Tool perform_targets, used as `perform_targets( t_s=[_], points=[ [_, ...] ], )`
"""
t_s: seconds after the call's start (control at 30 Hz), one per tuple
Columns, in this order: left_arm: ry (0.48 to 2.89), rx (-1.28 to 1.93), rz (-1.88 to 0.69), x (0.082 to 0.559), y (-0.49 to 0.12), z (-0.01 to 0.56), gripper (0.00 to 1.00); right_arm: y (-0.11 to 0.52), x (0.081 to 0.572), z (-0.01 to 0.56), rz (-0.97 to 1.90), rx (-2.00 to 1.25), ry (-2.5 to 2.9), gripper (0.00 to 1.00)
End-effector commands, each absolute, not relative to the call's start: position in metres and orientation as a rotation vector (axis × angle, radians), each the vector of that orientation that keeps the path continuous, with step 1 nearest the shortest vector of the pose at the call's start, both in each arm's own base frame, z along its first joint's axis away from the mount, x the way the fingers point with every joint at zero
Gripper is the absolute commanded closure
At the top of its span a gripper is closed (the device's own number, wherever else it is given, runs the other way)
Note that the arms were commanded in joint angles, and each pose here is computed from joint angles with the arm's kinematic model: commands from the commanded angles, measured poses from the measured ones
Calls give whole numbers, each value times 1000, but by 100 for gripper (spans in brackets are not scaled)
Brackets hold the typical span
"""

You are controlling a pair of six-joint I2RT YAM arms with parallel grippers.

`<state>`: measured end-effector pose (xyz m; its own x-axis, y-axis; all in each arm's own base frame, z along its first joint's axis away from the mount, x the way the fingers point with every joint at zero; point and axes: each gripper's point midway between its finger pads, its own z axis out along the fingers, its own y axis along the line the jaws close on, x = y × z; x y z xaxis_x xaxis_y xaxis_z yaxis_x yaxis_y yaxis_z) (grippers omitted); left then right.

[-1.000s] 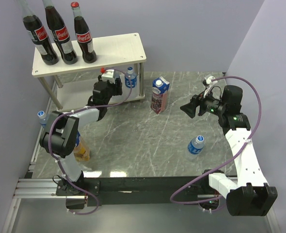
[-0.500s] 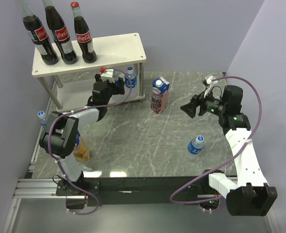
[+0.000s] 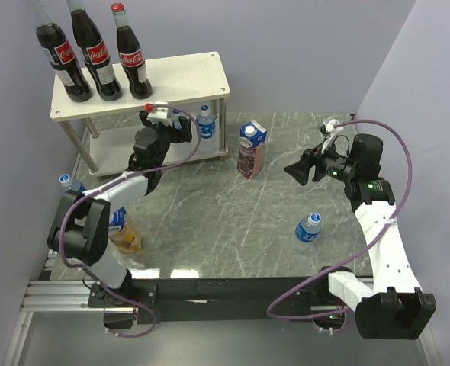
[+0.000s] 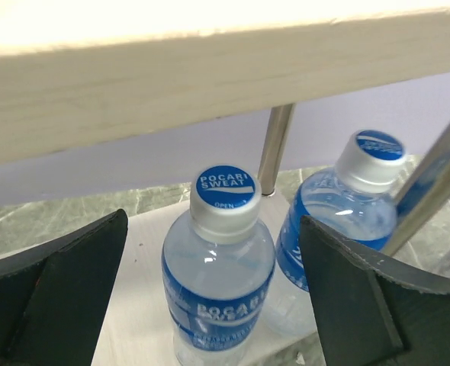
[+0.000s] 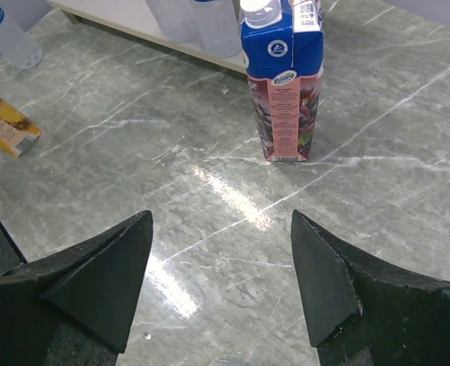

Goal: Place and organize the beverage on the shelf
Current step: Place the drink on the shelf, then pick up the drink from the center of the board.

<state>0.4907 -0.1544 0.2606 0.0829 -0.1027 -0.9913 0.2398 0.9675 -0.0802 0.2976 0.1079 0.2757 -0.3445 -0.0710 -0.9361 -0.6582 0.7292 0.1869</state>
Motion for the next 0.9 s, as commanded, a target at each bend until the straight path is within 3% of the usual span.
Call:
perform_targets(
  t_s=[0.0, 0.4, 0.87],
  points=[
    [1405, 120, -300, 479, -157, 282, 1, 107, 297, 284, 662, -599, 1807, 21],
    [1494, 158, -352, 447, -157, 273, 0, 107, 295, 286, 647, -617, 1796, 21],
    [1602, 328, -509, 373, -171, 310, 1, 106, 285, 280, 624, -735, 1813, 21]
  ],
)
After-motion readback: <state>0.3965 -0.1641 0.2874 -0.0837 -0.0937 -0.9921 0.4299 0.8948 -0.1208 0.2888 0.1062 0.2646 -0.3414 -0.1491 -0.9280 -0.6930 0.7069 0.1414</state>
